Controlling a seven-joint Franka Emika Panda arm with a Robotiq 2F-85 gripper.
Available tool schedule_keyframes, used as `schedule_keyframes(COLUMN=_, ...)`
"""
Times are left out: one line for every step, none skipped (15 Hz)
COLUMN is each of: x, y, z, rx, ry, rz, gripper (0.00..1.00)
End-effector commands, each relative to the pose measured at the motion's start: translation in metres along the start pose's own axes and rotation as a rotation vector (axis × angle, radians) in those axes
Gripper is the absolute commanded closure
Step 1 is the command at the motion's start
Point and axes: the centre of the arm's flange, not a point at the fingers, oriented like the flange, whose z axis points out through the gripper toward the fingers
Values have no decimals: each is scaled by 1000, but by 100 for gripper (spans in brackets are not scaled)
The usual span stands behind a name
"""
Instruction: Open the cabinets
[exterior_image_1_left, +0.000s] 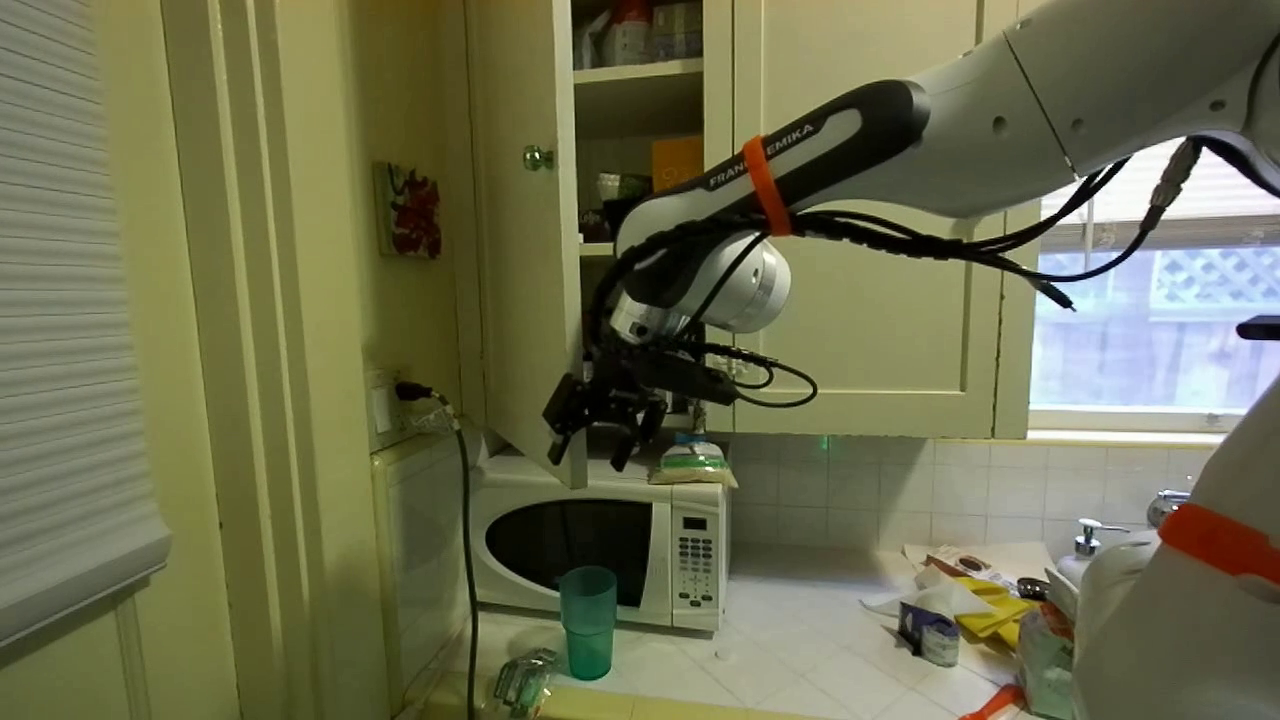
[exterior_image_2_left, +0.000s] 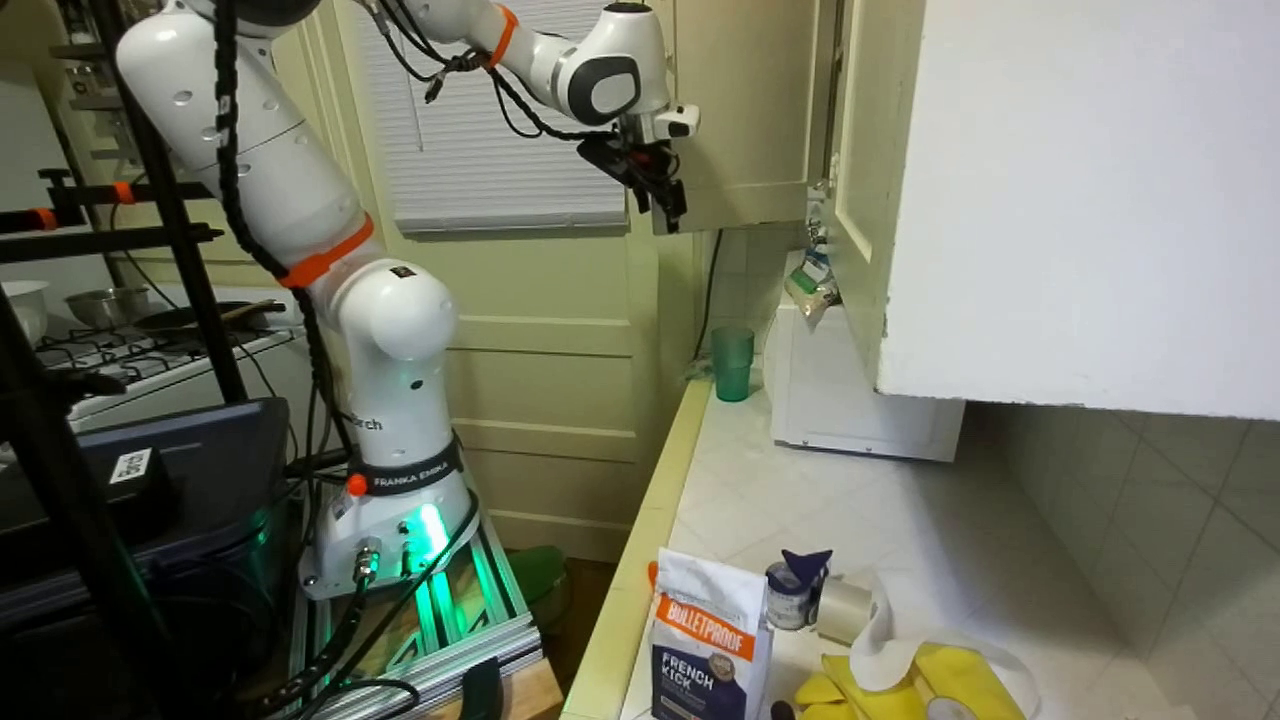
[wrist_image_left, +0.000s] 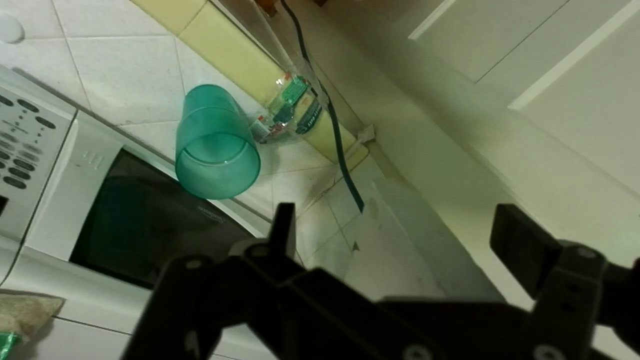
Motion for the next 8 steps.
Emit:
schedule_keyframes(x=12, y=2, z=0, rx=-4, ry=-83, rz=33, gripper=0)
schedule_keyframes(x=12, y=2, z=1, rx=-4, ry=-107, rz=31, gripper=0)
schedule_keyframes(x=13, y=2, z=2, rx=0, ry=-133, rz=29, gripper=0)
schedule_keyframes(x=12, y=1, z=3, rx=3, ry=-164, rz=27, gripper=0)
schedule_keyframes(x=11, y=0, z=3, rx=5, ry=-191, rz=27, gripper=0)
schedule_keyframes(x=10, y=-1, z=1, rx=2, ry=-208, rz=26, gripper=0)
schedule_keyframes(x=9, y=-1, z=0, rx=0, ry=-222, rz=25, gripper=0)
schedule_keyframes(x=8, y=-1, z=-2, rx=-6, ry=-229, rz=26, gripper=0)
